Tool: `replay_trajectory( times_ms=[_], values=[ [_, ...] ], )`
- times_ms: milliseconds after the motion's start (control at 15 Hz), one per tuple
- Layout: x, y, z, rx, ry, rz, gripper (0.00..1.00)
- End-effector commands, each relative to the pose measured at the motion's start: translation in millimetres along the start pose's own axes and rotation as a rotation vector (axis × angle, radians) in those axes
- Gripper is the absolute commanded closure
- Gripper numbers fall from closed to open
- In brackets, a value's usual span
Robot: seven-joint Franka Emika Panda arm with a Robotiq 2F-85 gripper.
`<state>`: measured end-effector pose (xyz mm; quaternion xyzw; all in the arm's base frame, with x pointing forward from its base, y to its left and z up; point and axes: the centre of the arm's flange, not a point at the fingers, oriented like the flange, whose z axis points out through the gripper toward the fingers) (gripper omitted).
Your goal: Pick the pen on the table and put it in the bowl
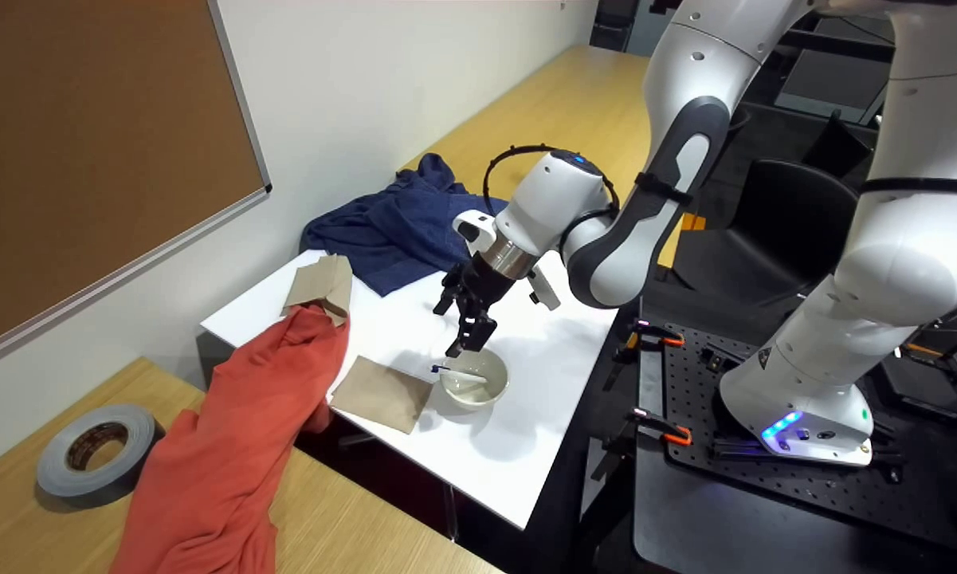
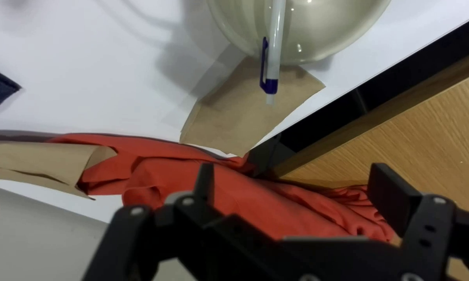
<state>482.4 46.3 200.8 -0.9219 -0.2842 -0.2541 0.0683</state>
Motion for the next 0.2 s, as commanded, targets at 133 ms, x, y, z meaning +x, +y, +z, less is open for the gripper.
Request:
replay_trajectory(
  times_ms=[133],
  values=[
    [-1.2, 1.4, -4.3, -0.003, 0.004, 0.004, 0.00]
  ],
)
